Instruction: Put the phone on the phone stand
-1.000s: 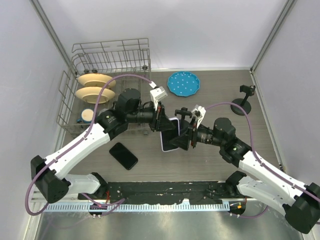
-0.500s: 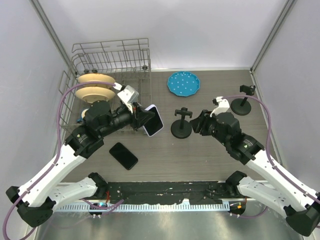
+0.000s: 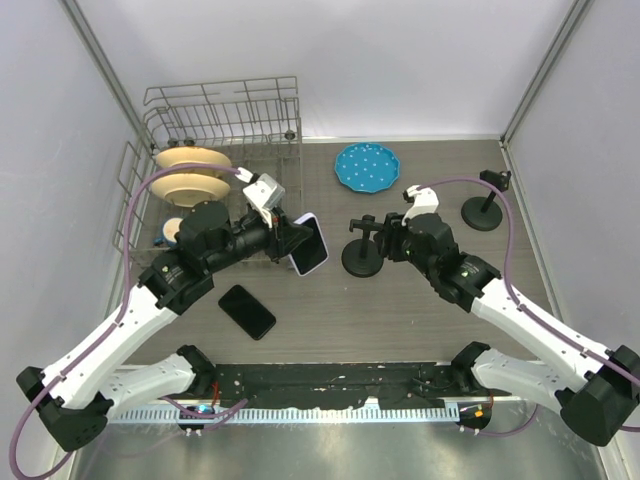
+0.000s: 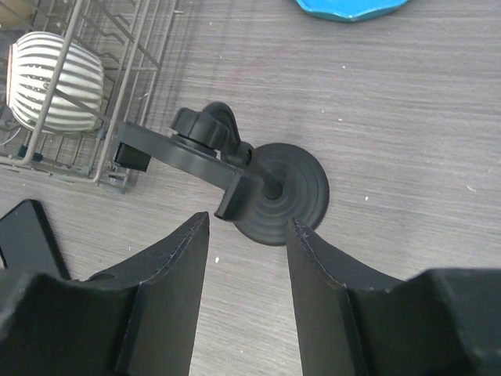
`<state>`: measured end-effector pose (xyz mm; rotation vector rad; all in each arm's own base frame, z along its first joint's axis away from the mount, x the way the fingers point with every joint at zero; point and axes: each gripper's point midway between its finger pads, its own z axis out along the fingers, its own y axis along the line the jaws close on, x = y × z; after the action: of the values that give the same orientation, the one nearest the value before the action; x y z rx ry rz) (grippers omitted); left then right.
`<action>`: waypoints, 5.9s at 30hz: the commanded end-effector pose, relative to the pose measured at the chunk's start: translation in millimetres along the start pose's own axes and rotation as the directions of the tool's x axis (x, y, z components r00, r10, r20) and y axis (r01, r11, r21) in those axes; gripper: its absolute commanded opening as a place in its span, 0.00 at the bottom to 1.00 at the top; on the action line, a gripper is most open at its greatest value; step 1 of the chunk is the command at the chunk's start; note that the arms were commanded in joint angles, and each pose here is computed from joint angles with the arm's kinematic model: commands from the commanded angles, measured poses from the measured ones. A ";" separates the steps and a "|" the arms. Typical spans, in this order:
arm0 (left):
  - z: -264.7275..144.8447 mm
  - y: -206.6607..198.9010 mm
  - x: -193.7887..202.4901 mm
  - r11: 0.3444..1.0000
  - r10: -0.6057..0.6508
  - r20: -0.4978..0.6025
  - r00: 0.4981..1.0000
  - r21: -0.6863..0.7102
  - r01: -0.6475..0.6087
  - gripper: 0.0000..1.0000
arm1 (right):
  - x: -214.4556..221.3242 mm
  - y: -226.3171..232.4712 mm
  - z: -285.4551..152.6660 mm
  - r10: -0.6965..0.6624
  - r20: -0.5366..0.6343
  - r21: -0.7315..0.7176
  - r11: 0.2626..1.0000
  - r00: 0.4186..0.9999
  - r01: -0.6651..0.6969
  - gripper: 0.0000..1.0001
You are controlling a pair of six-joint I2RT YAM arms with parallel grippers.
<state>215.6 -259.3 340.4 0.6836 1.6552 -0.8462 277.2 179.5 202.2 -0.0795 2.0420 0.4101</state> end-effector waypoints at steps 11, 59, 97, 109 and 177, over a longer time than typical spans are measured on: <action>8.9 -16.6 -29.2 0.995 0.022 0.100 0.995 0.096 -0.032 0.00 | -35.3 15.9 16.8 -0.103 0.120 -0.006 0.995 0.987 0.104 0.35; 18.3 -46.7 -92.6 0.953 0.102 0.339 0.935 0.235 -0.189 0.00 | -13.0 45.4 -35.4 -0.209 -0.098 -0.257 0.950 0.973 0.178 0.51; 17.3 -57.2 -83.2 0.913 0.172 0.366 0.914 0.290 -0.288 0.00 | -22.8 44.8 -22.1 -0.248 0.380 -0.330 0.863 0.891 0.381 0.48; 5.8 -61.7 -77.1 0.904 0.184 0.353 0.917 0.305 -0.298 0.00 | -33.3 39.8 -10.4 -0.330 0.410 -0.258 0.852 0.850 0.455 0.42; 95.0 -98.2 -23.5 0.542 0.295 0.295 0.909 0.732 -0.414 0.00 | -32.1 49.8 8.5 -0.184 0.136 -0.537 0.812 0.973 0.229 0.01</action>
<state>200.0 -390.7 347.5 1.3871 1.0529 -1.3350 293.5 214.8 207.2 -0.5957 1.8184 0.7659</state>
